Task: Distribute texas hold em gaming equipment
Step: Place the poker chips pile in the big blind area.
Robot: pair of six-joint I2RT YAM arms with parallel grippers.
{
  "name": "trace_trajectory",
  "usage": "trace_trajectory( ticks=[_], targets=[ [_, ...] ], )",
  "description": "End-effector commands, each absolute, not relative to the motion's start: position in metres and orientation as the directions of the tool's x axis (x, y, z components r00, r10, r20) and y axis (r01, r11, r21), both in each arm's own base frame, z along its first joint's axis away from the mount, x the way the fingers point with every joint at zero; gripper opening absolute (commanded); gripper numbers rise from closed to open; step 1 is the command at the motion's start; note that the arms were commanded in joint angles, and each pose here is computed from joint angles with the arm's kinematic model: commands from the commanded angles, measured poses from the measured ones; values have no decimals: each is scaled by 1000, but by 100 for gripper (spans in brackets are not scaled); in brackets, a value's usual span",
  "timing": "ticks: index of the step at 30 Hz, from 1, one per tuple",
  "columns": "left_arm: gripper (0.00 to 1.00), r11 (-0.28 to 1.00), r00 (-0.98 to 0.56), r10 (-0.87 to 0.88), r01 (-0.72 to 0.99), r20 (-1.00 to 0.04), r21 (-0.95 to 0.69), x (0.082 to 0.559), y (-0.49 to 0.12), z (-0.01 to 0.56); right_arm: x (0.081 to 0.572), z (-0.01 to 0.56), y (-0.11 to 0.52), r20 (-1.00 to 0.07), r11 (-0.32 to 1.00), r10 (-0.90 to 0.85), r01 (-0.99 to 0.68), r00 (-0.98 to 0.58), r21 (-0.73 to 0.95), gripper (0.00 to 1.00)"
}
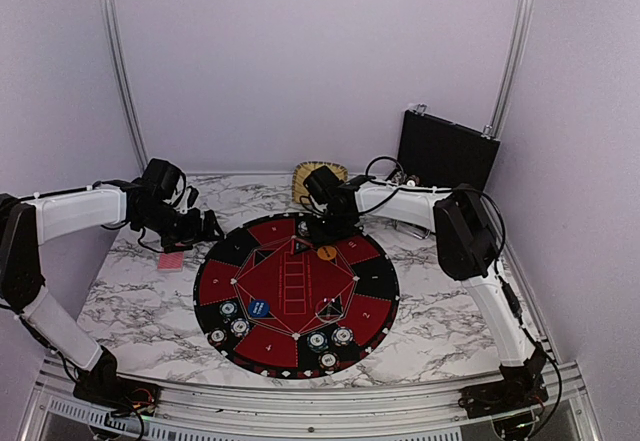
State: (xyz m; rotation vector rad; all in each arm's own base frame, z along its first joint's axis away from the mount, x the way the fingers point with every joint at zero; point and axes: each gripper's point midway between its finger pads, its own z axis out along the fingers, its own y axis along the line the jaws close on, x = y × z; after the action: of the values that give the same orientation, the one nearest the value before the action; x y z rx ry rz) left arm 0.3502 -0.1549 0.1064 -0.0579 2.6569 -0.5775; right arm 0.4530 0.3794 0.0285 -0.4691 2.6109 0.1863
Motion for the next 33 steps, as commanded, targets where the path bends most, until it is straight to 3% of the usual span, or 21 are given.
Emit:
trace_trajectory(
  ticks=[1, 33],
  targets=[
    [99, 910, -907, -118, 64, -404, -410, 349, -154, 112, 449, 37, 385, -488, 931, -283, -360, -826, 69, 53],
    [99, 908, -907, -124, 59, -402, -415, 349, -154, 112, 435, 82, 378, -538, 927, -235, -353, -810, 127, 56]
  ],
)
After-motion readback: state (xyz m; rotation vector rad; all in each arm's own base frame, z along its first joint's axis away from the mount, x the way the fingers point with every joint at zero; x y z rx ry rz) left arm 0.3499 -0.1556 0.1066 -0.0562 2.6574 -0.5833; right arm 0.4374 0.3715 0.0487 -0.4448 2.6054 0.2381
